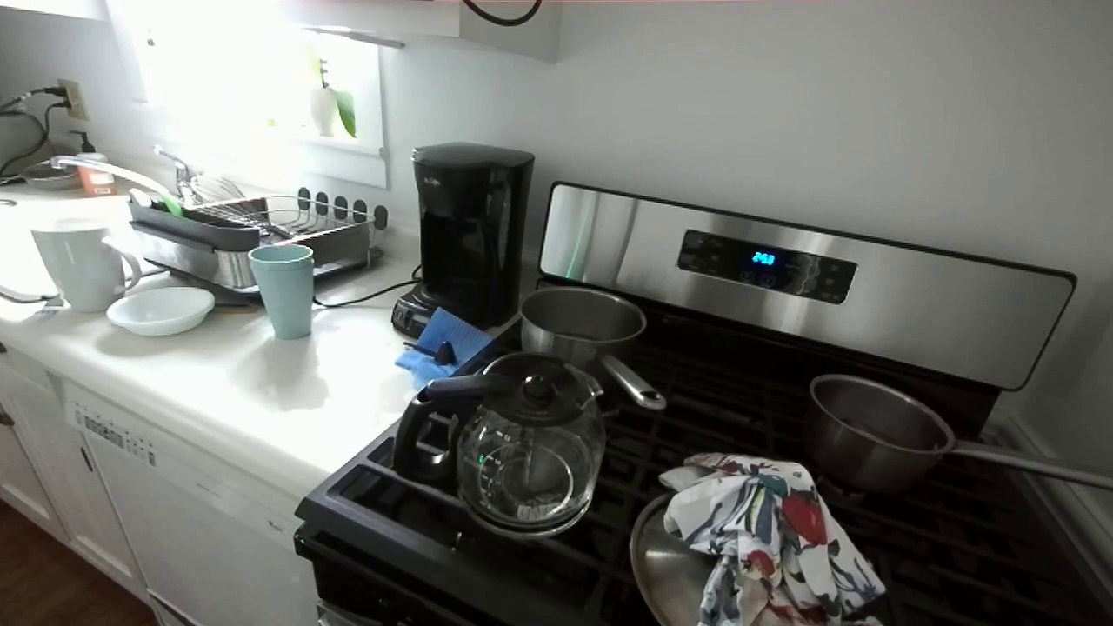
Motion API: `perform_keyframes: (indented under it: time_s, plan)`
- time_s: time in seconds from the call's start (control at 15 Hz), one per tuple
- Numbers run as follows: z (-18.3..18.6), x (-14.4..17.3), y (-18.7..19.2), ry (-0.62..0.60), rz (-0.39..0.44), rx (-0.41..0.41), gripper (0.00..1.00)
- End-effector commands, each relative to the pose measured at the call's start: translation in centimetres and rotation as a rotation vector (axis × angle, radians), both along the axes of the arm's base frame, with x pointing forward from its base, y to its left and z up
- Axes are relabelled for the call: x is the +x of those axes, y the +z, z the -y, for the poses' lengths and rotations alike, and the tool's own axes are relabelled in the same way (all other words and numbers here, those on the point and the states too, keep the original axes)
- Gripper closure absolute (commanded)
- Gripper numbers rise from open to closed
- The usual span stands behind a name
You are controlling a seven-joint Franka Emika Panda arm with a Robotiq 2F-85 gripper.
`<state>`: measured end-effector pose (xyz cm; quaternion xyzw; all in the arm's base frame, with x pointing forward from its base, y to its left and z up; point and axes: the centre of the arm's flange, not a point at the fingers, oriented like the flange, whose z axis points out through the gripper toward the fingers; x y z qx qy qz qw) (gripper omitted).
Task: Open the top left cabinet door, pick up a light blue cup from the cabinet and put it on the kitchen counter, close the cabinet door
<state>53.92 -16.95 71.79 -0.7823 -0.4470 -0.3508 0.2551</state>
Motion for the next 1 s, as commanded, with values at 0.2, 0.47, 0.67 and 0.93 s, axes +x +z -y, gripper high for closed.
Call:
perform_keyframes:
  time_s: [0.2, 0.47, 0.67, 0.93]
  plan:
    - [-1.7, -3.3, 1.2, 0.046, -0.137, 0.066, 0.0]
    - [-3.7, -5.3, 1.2, 0.038, -0.232, 0.105, 0.0]
    - [-5.5, -7.2, 0.7, -0.008, -0.286, 0.124, 0.0]
    - [-7.8, -10.4, 0.1, -0.092, -0.364, 0.181, 0.0]
